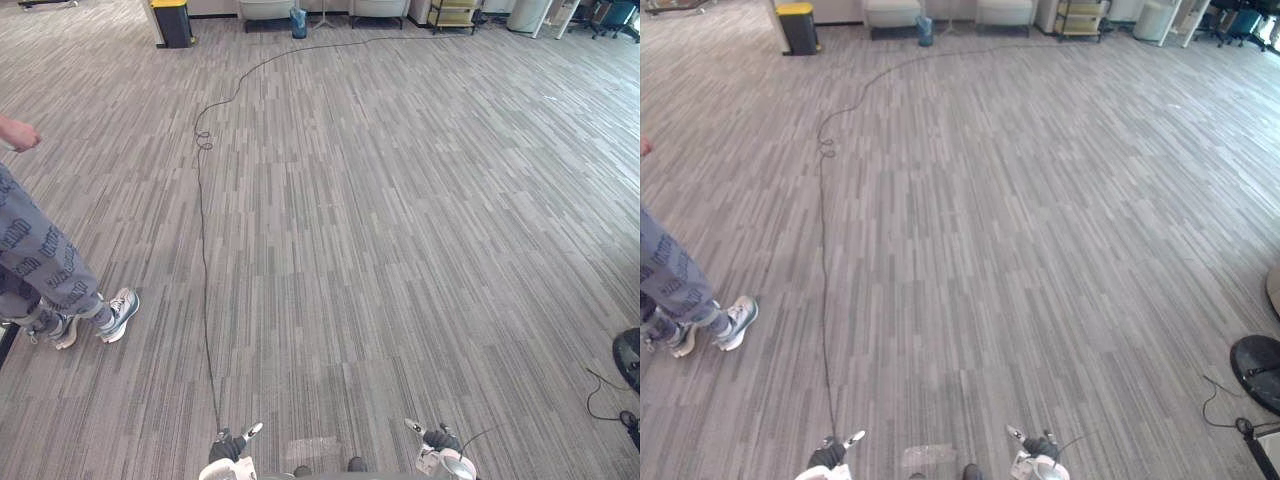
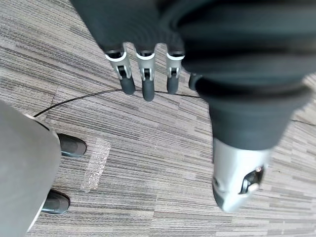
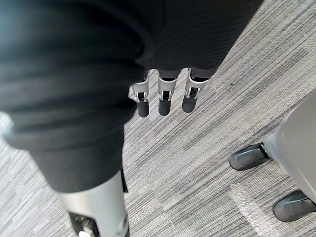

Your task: Pick up cushions and gather them together orderly.

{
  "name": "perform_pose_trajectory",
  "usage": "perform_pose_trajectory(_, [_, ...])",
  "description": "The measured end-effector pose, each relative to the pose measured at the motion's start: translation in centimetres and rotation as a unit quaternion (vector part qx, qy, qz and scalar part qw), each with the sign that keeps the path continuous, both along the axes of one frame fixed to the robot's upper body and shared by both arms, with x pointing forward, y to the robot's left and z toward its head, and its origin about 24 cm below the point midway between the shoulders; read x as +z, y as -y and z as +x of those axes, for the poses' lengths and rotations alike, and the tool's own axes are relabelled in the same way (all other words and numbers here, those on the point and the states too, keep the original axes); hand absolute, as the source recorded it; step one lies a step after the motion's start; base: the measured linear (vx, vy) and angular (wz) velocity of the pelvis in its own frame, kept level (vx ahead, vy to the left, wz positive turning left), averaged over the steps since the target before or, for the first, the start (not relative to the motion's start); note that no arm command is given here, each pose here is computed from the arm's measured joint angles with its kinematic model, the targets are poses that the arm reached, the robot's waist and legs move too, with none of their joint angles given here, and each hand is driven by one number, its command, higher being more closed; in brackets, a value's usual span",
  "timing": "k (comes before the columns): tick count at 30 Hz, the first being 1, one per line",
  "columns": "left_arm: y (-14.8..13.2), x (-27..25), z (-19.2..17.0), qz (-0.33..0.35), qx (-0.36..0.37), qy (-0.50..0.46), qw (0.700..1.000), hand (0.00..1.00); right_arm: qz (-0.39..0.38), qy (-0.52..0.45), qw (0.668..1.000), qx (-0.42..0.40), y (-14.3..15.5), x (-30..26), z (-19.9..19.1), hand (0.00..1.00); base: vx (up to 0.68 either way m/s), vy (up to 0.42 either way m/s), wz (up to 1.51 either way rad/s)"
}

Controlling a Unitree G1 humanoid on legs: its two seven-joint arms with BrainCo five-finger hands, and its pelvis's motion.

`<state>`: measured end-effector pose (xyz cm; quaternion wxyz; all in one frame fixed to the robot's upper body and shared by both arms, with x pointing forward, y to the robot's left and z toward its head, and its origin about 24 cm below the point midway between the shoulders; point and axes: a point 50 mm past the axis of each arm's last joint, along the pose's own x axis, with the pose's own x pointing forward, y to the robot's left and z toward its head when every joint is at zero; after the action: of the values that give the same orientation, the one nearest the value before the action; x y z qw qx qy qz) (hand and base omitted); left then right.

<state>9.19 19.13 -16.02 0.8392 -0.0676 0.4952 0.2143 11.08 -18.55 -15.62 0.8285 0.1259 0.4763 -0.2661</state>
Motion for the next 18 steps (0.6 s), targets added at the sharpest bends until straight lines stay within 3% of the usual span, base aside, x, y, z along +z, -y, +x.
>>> perform_pose_trajectory(14, [-0.6,0.4,0.8,0.016,-0.016,0.01,1.0,0.0,0.002,0.006,1.0,0.001,-0.3,0.1,0.4,0.0,0.01,-0.021,0.09])
perform_pose_trajectory(18, [-1.1,0.8,1.8,0.012,0.028,0.033,0.999,0.0,-0.001,0.015,1.0,0.006,-0.3,0.3,0.9,0.0,0.05,-0.029,0.39])
